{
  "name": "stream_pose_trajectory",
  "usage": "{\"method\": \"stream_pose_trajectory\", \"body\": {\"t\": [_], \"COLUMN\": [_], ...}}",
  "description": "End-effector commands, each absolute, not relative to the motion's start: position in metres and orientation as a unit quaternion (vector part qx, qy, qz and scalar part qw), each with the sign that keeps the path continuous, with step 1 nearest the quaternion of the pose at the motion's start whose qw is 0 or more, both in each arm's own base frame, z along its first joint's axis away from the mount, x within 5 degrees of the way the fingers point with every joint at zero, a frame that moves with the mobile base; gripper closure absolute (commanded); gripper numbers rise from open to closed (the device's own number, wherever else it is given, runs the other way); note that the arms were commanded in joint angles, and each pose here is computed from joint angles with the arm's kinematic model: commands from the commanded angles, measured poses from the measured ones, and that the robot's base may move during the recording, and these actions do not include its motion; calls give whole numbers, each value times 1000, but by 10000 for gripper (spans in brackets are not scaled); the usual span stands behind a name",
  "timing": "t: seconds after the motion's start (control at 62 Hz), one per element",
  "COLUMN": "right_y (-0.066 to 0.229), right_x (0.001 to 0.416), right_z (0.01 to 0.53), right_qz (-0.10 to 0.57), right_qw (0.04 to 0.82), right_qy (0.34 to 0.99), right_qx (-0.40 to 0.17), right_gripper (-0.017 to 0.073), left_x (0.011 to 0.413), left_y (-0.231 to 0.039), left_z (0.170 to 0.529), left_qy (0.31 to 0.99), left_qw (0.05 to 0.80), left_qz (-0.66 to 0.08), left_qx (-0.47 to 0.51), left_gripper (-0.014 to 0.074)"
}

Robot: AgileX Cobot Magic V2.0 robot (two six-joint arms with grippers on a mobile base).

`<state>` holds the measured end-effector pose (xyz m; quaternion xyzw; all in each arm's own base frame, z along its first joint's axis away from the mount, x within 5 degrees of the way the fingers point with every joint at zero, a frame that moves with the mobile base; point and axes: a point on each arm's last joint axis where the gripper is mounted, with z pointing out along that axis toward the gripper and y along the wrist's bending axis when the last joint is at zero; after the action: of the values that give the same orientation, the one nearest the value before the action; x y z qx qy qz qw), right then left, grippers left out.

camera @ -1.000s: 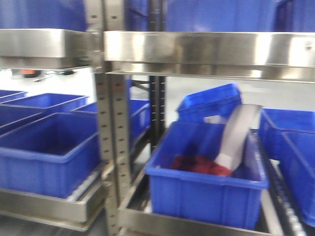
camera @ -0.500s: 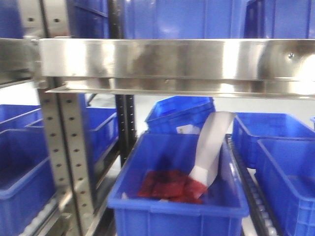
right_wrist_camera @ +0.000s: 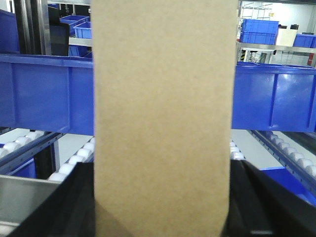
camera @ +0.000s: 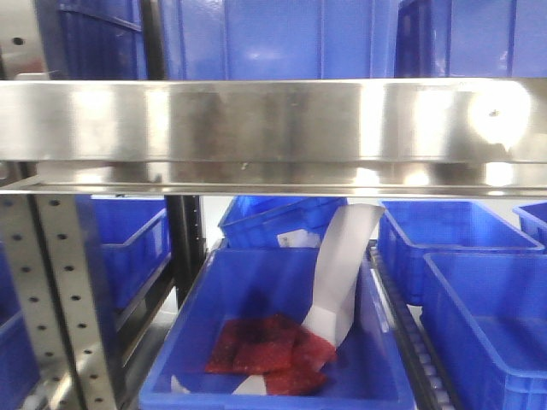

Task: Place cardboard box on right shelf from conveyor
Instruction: 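Raise the held box with the right gripper above the upper shelf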

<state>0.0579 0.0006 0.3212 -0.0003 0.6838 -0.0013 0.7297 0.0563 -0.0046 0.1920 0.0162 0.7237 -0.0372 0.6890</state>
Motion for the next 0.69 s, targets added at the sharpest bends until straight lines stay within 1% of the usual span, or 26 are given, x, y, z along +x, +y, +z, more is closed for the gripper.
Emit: {"method": "stream_pose_trajectory", "body": {"t": [0.0,0.677], "right_y": [0,0], "right_x": [56,56], "right_z": [339,339], "right_qz": [-10,-10], "right_qw": [769,769], "right_qy": [639,639], "right_qx": [1,1], "right_gripper": [517,517], "left_x": [56,56], "left_y": [-4,-4], "left_z": [198,198], "left_qy": [694,694], "left_qw": [719,719], "left_qz": [-40,-40], "left_qx": [13,13], "left_gripper": [710,710]}}
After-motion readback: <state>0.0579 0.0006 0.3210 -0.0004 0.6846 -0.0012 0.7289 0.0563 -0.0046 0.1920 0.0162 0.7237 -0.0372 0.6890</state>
